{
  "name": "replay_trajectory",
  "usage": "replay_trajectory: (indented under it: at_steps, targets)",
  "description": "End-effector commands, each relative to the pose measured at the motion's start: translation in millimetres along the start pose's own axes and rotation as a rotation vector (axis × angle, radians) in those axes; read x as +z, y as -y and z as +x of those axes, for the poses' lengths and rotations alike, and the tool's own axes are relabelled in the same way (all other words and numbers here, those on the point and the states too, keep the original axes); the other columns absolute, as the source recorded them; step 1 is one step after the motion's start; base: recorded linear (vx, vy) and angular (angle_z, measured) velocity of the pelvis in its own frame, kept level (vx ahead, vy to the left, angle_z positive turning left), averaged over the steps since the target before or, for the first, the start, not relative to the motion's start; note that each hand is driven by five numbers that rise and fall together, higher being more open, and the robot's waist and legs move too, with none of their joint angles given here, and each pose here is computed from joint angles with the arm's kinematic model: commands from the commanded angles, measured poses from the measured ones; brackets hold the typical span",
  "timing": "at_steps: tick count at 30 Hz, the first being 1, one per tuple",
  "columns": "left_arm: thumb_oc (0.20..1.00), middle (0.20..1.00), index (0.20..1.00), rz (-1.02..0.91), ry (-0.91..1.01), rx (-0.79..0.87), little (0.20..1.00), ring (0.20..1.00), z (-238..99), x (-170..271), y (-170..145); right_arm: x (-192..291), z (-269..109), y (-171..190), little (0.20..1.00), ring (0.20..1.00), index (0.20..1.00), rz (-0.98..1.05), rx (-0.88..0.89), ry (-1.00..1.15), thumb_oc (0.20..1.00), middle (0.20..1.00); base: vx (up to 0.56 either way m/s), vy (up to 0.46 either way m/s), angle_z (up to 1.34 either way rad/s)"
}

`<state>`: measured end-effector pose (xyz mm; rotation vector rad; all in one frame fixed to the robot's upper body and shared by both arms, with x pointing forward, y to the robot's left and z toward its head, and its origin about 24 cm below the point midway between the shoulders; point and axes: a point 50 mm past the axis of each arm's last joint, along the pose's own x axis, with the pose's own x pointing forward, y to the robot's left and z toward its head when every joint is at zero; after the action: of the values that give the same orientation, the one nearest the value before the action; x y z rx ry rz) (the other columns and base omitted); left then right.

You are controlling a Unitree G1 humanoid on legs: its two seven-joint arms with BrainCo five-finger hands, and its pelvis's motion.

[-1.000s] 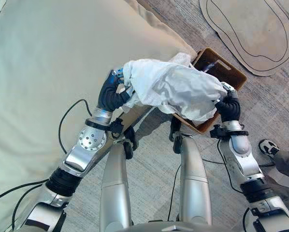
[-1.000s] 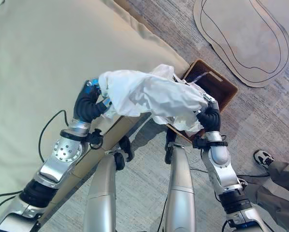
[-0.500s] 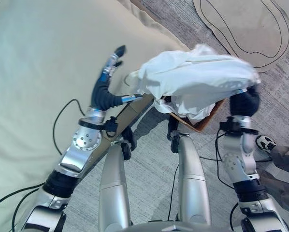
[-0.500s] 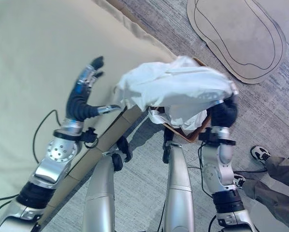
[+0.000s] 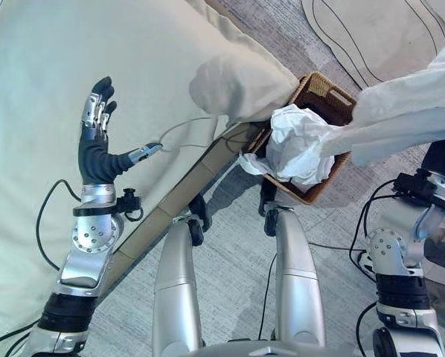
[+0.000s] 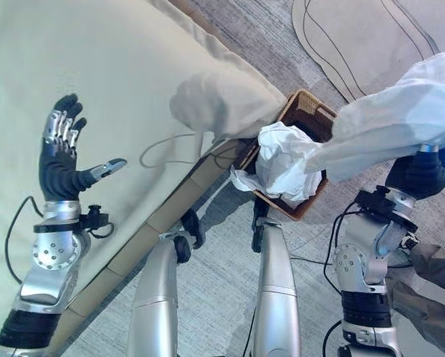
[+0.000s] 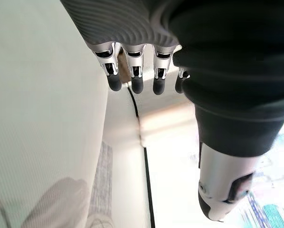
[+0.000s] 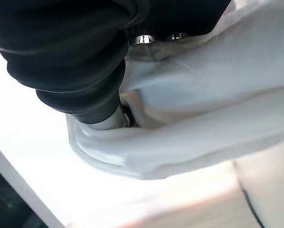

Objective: Pick up clothes into the bucket

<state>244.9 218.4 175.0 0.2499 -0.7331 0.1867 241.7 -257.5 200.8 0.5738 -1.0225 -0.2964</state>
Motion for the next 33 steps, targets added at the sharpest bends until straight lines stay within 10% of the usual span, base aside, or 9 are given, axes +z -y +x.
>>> replay_trajectory:
  at_steps: [1,19,33]
  targets:
    - [1.000,1.000,1.000,-0.006,0.112,0.085,1.000,1.000,-1,17,-13,34,5,-14,0.200,0.200,0.200,0.015,0.105,0.167,0.200,0.200,0.00,0.000,0.00]
    - [1.000,1.000,1.000,-0.094,0.248,0.162,1.000,1.000,11,33,-2,-96,-31,44,0.200,0.200,0.200,-0.553,-0.039,-0.461,0.200,0.200,0.00,0.000,0.00]
    - [1.000,1.000,1.000,-0.176,0.266,0.105,1.000,1.000,18,39,13,-122,34,69,0.200,0.200,0.200,-0.760,-0.263,-0.585,0.200,0.200,0.00,0.003,0.01]
